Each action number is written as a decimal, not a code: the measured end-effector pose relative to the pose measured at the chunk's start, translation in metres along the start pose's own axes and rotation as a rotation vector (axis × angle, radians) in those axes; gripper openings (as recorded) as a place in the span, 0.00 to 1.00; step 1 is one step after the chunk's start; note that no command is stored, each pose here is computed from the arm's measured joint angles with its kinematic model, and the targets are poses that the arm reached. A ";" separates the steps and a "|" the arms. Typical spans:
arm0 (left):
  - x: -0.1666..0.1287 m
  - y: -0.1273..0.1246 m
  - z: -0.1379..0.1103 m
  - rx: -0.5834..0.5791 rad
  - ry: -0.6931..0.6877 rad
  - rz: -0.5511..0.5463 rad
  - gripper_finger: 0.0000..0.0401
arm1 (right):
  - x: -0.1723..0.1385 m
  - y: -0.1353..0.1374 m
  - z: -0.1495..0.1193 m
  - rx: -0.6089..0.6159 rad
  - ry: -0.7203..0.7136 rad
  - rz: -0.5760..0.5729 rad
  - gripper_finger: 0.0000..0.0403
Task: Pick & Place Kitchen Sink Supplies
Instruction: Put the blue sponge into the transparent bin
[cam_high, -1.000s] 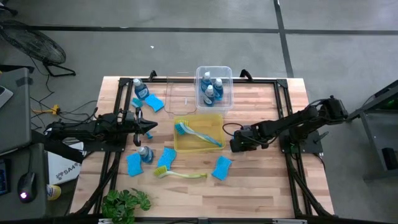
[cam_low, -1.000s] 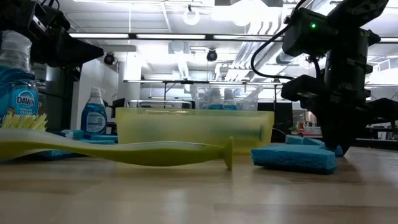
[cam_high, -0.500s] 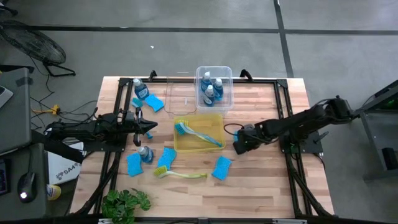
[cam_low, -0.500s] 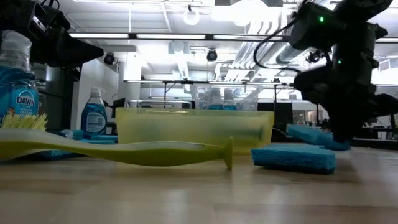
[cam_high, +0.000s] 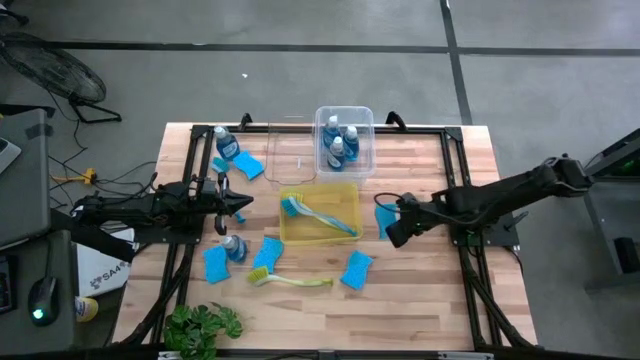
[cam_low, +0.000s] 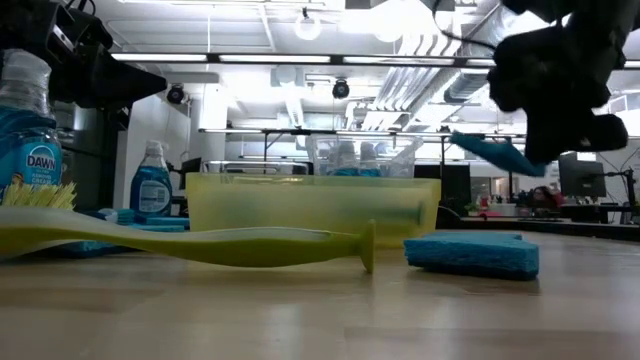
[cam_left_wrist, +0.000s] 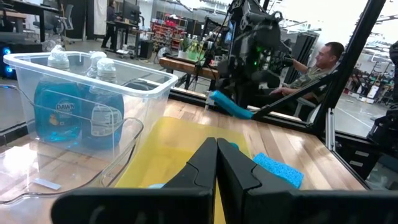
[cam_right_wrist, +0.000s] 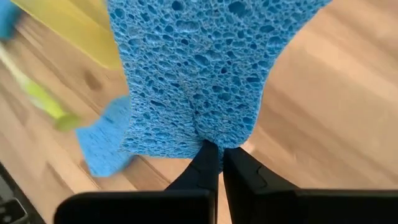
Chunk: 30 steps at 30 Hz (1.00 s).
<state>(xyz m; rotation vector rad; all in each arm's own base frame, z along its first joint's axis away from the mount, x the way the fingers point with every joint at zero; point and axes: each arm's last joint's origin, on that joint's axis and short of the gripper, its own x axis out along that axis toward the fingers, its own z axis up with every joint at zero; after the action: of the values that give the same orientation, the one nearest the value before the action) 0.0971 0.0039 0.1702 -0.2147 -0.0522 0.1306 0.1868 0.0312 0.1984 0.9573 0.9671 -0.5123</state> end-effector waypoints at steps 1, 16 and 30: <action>0.000 0.000 0.000 0.002 -0.001 0.004 0.00 | -0.003 0.000 0.001 0.000 -0.026 0.009 0.00; 0.000 0.002 0.001 0.004 -0.024 0.068 0.00 | -0.034 0.018 0.015 -0.094 -0.462 0.179 0.00; -0.001 0.004 0.006 -0.030 -0.072 0.170 0.00 | -0.057 0.037 0.027 -0.149 -0.651 0.210 0.00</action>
<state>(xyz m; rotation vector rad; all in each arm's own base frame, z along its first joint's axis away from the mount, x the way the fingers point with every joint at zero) 0.0954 0.0090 0.1746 -0.2443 -0.1076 0.3068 0.1976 0.0247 0.2697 0.6774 0.3084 -0.5188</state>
